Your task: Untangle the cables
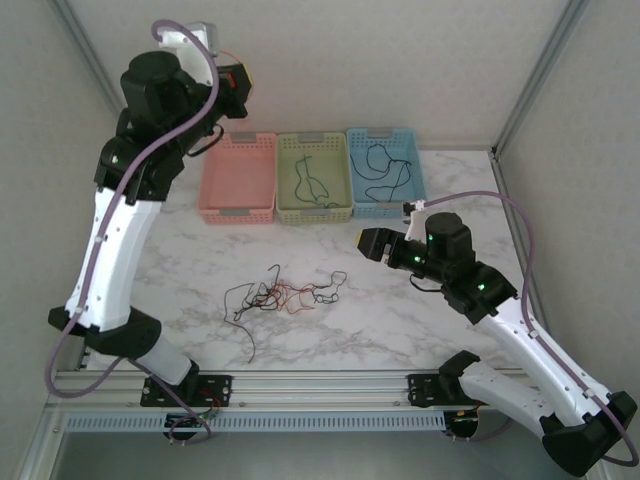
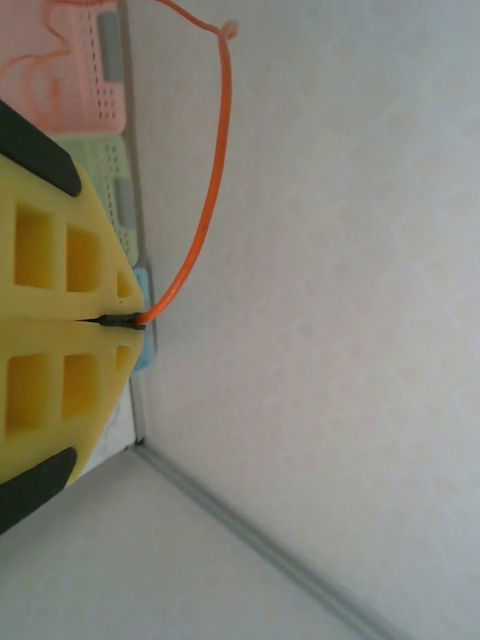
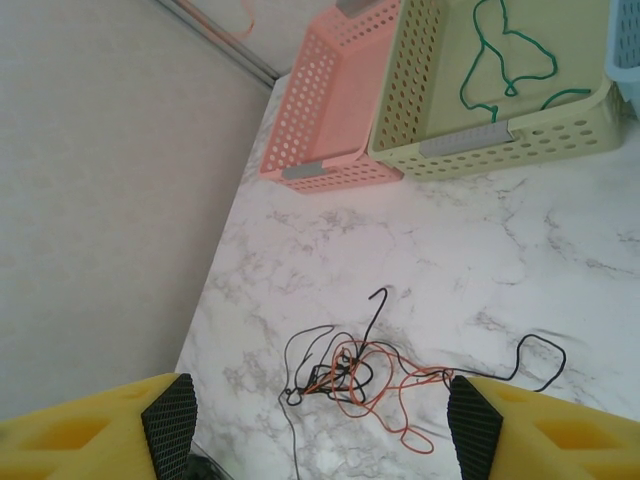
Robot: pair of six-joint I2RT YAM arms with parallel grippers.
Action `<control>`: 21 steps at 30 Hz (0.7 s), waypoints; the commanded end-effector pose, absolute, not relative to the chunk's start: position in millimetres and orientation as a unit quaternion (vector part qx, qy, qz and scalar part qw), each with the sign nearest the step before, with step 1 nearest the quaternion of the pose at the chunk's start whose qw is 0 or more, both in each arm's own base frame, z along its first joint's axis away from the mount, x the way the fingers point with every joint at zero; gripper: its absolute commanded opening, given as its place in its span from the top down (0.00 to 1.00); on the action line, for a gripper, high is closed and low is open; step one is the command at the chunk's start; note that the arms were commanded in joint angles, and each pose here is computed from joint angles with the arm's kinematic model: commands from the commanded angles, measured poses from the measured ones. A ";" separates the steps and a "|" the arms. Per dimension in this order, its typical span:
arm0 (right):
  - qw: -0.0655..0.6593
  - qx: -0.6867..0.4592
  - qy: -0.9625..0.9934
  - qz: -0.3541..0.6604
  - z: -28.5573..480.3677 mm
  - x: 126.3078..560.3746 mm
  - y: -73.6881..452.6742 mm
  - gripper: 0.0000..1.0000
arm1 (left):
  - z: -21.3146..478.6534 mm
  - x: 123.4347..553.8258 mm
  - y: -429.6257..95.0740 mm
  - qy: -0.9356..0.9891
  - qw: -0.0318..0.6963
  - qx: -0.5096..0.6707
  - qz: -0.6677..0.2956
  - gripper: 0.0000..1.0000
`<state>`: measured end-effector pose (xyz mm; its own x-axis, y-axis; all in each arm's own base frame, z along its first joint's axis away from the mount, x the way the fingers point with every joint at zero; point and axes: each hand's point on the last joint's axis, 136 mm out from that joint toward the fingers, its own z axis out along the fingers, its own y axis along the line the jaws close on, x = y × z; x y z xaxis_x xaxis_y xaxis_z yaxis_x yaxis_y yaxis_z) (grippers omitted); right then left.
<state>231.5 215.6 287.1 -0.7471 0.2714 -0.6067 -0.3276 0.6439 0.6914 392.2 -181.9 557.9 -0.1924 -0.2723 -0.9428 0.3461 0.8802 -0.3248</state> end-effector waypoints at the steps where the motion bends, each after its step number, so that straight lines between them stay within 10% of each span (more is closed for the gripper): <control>1: 0.365 -0.023 0.834 0.414 291.3 230.3 210.5 0.30 | 526.7 429.3 -161.3 0.765 0.614 0.003 -0.194 1.00; 21: 0.351 -0.017 0.842 0.410 282.9 223.9 206.8 0.31 | 345.0 569.3 -121.1 0.858 0.468 -0.088 -0.193 1.00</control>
<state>222.6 209.6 278.9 -0.7655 0.2458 -0.5946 -0.3135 0.6645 0.6783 567.4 -109.0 368.1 -0.4859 -0.3138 -0.8157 0.0199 0.9291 -0.3693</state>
